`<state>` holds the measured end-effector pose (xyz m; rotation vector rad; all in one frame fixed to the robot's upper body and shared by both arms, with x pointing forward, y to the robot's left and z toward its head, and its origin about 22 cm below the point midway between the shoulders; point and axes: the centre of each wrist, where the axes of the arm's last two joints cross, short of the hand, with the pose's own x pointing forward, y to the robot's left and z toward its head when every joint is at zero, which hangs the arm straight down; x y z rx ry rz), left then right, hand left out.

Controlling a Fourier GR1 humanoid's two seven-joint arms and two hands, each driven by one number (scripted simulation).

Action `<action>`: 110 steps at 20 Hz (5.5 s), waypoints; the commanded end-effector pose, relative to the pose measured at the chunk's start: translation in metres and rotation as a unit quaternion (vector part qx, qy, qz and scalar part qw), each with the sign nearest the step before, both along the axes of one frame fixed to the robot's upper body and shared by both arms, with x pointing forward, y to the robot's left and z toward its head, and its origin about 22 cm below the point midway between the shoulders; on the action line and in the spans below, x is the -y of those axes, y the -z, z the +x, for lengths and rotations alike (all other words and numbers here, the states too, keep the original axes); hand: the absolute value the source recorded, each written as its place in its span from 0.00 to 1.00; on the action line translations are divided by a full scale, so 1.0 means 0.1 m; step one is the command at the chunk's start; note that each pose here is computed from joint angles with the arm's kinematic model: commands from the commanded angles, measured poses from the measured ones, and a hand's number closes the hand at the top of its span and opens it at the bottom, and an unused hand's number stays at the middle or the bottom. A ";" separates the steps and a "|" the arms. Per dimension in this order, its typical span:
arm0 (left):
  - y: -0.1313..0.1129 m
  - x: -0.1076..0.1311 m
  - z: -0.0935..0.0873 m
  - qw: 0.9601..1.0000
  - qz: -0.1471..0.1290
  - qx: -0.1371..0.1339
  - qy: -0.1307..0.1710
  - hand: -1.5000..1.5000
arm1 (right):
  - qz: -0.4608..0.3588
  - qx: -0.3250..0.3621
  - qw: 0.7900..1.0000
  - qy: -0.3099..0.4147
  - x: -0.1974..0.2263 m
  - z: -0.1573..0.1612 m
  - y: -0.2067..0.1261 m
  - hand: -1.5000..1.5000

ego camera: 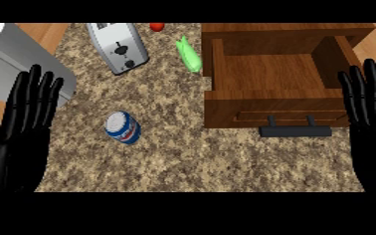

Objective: Pick up the can, place it into the drawer and close the drawer

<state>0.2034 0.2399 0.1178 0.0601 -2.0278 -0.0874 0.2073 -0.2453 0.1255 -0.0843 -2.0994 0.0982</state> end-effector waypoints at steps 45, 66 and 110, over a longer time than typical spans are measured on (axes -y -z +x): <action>0.63 -0.66 0.77 0.918 0.070 -0.187 0.342 0.00 | 0.008 -0.155 0.986 0.065 0.48 -0.34 0.36 0.00; 1.39 -0.91 0.75 0.929 0.089 -0.196 0.300 0.00 | 0.009 -0.155 0.986 0.055 0.60 -0.39 0.66 0.00; 2.10 -0.65 1.18 0.921 0.079 -0.248 0.289 0.00 | 0.015 -0.148 0.987 0.065 0.44 -0.48 0.30 0.00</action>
